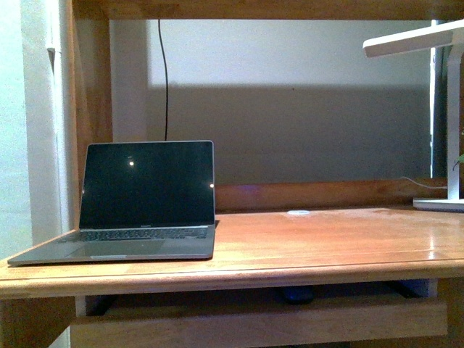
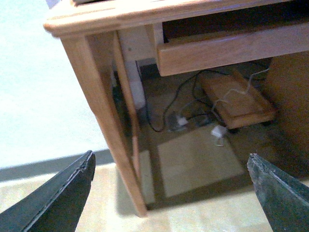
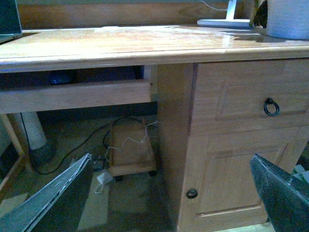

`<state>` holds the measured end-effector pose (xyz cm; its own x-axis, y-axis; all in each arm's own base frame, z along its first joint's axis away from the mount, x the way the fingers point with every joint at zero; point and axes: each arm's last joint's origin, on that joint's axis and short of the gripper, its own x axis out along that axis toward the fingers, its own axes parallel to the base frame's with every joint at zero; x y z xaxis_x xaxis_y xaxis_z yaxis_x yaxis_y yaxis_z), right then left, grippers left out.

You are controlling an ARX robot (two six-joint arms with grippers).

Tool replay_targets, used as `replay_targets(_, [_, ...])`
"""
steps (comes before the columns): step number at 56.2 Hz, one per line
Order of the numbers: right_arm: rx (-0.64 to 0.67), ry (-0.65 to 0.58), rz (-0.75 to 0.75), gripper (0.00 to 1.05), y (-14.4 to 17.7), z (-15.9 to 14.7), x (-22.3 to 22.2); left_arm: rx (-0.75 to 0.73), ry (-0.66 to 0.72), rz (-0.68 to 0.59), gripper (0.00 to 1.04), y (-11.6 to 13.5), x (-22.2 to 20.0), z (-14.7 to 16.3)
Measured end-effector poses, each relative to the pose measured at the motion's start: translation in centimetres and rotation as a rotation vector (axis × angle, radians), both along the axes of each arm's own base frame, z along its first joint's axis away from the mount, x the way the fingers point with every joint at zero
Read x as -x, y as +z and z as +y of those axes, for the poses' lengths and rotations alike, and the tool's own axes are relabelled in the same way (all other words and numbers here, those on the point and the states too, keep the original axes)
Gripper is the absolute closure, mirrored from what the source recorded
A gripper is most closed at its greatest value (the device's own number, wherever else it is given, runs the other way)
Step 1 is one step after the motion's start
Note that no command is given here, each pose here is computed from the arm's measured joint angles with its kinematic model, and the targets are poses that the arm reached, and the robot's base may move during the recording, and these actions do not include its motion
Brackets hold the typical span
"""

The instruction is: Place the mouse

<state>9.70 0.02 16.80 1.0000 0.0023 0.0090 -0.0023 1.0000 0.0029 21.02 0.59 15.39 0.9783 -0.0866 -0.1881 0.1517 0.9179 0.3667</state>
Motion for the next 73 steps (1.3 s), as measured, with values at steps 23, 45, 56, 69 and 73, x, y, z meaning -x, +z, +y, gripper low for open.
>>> replay_targets(23, [0.0, 0.0, 0.0, 0.07, 0.0, 0.0, 0.0, -0.806, -0.29, -0.208, 0.08, -5.5, -11.7, -0.4])
replay_targets(45, [0.0, 0.0, 0.0, 0.07, 0.0, 0.0, 0.0, -1.028, -0.418, -0.302, 0.08, -6.7, -18.7, -1.5])
replay_targets(56, [0.0, 0.0, 0.0, 0.07, 0.0, 0.0, 0.0, -1.068, -0.45, -0.326, 0.08, -7.2, -22.1, -2.6])
replay_targets(69, [0.0, 0.0, 0.0, 0.07, 0.0, 0.0, 0.0, -1.091, -0.5, -0.324, 0.08, -7.7, -24.1, -4.3])
replay_targets(73, [0.0, 0.0, 0.0, 0.07, 0.0, 0.0, 0.0, -1.076, -0.516, -0.26, 0.08, -7.4, -23.9, -4.8])
